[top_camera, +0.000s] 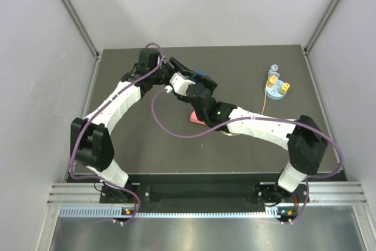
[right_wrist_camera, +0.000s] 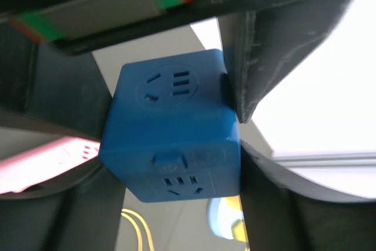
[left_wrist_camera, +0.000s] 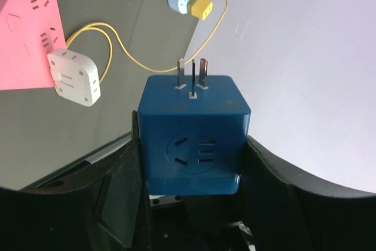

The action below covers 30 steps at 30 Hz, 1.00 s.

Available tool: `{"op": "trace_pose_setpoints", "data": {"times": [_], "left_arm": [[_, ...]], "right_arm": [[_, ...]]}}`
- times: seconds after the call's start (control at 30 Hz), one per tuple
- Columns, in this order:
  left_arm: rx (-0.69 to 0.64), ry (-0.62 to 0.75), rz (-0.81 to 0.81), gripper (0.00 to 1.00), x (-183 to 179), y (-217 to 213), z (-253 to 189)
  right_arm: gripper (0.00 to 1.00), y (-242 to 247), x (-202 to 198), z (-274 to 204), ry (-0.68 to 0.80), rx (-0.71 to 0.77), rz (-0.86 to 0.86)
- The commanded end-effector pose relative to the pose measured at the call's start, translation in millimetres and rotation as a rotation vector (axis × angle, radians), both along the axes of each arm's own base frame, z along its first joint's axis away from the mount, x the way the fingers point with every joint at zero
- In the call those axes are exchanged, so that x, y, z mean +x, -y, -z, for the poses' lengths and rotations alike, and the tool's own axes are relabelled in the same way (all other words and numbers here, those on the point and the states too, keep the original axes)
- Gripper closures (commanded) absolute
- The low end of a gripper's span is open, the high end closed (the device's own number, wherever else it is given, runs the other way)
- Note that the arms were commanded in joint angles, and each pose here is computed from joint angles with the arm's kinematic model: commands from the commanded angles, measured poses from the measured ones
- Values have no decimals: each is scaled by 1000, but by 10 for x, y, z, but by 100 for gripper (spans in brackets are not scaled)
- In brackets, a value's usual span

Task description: Insert the plug

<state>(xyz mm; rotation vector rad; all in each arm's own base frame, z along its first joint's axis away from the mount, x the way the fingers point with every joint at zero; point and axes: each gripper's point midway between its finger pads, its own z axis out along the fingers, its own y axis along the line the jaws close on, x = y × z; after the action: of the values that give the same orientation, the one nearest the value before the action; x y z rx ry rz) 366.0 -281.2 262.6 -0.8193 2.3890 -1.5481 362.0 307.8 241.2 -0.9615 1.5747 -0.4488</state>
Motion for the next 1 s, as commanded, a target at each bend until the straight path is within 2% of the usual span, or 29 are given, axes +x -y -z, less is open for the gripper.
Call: {"op": "trace_pose_setpoints", "data": {"times": [0.0, 0.07, 0.1, 0.13, 0.2, 0.3, 0.33, 0.37, 0.4, 0.43, 0.47, 0.5, 0.53, 0.67, 0.7, 0.87, 0.9, 0.97], "left_arm": [[-82, 107, 47, 100, -128, 44, -441], [-81, 104, 52, 100, -131, 48, -424], [-83, 102, 57, 100, -138, 52, -418], [-90, 99, 67, 100, -154, 66, -416], [-97, 98, 76, 100, -139, 73, -404], [-106, 86, 107, 95, -155, 91, -378], [-104, 96, 121, 100, -167, 102, -374], [-109, 98, 139, 100, -187, 107, -373], [-107, 98, 142, 100, -181, 94, -357], [-103, 102, 147, 100, -190, 86, -348], [-103, 102, 144, 100, -184, 69, -343], [-102, 106, 144, 100, -191, 64, -350], [-101, 104, 144, 100, -195, 57, -342], [-98, 98, 145, 100, -201, 50, -309], [-97, 93, 145, 100, -197, 51, -291], [-82, 88, 139, 100, -178, 28, -242], [-78, 85, 137, 100, -177, 20, -235], [-68, 86, 123, 100, -145, -14, -216]], "right_arm": [[58, -87, -1, -304, 104, 89, 31], [77, -74, -13, -329, 122, 93, 38], [90, -59, -11, -343, 131, 85, 41], [95, -45, -12, -321, 132, 76, 44], [100, -25, -6, -275, 134, 58, 56], [100, 7, -5, -280, 152, 61, 67], [100, 25, -13, -232, 151, 51, 68], [100, 58, -4, -215, 153, 41, 80], [97, 72, -2, -187, 150, 30, 88], [89, 95, -2, -183, 152, 26, 101], [78, 113, -11, -173, 150, 18, 108], [58, 117, -27, -192, 149, 21, 101], [54, 115, -48, -168, 143, 13, 91], [47, 97, -110, -189, 141, -2, 71], [42, 100, -117, -189, 142, -9, 69], [41, 120, -153, -171, 171, -71, 90], [35, 126, -163, -141, 172, -82, 93], [32, 130, -188, -121, 180, -96, 95]]}}
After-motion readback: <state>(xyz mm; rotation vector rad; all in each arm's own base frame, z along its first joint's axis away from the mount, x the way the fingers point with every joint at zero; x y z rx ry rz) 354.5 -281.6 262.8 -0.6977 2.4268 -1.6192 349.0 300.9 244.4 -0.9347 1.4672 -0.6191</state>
